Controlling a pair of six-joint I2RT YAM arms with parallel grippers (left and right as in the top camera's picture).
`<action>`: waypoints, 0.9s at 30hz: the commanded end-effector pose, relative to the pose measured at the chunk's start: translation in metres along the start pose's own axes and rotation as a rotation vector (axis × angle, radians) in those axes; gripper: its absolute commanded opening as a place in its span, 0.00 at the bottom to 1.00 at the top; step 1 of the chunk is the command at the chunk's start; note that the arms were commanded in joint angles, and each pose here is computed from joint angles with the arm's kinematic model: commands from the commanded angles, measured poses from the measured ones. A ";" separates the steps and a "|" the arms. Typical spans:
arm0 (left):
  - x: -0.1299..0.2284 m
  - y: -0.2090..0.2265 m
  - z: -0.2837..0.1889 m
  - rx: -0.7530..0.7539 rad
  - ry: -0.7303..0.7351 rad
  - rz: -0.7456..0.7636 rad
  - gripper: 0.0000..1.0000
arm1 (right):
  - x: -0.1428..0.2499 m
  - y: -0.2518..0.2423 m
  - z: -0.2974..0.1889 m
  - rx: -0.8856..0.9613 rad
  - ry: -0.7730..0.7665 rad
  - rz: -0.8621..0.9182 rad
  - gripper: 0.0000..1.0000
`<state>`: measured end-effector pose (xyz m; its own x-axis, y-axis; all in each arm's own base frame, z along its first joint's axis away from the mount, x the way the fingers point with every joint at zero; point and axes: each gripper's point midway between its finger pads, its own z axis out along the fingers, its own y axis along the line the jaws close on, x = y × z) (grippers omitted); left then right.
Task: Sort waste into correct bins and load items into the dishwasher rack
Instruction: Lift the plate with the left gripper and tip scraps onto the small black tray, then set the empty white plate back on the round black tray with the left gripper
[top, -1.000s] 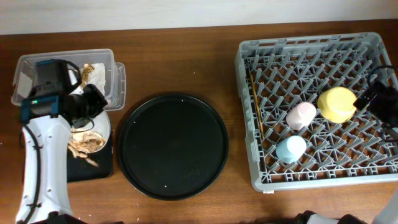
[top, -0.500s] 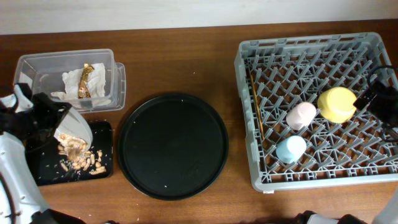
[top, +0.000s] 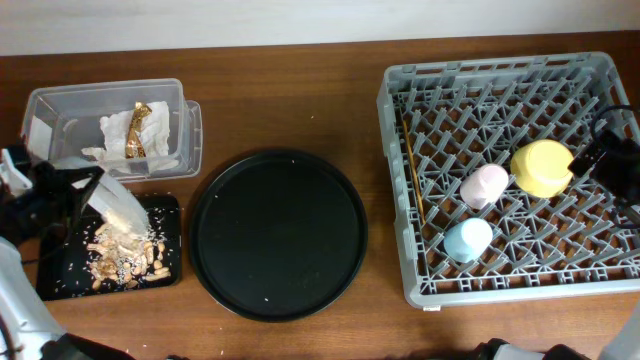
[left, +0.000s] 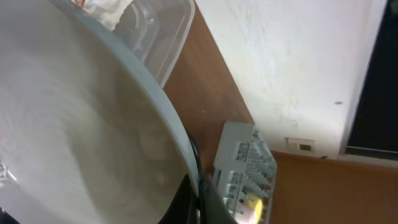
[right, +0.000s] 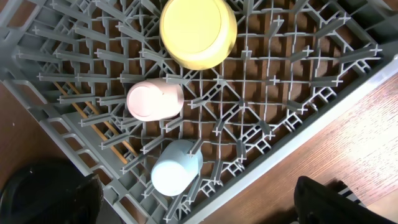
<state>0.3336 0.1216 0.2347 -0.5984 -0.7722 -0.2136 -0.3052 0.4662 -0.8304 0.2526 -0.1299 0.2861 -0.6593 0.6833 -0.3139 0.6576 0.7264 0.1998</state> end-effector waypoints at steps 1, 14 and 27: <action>0.002 0.011 -0.007 -0.027 -0.002 -0.052 0.01 | -0.002 -0.002 -0.001 0.009 -0.006 0.012 0.99; 0.030 -0.013 -0.013 0.169 0.092 -0.022 0.01 | -0.002 -0.002 -0.001 0.009 -0.006 0.012 0.99; 0.209 -0.053 0.107 -0.475 0.389 0.435 0.01 | -0.002 -0.002 -0.001 0.009 -0.006 0.012 0.99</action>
<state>0.2944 -0.1003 0.2021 -0.9629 -0.2404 -0.1229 -0.1087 0.7619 -0.6385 0.2529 -0.1300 0.2856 -0.6600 0.6833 -0.3122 0.6576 0.7264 0.1997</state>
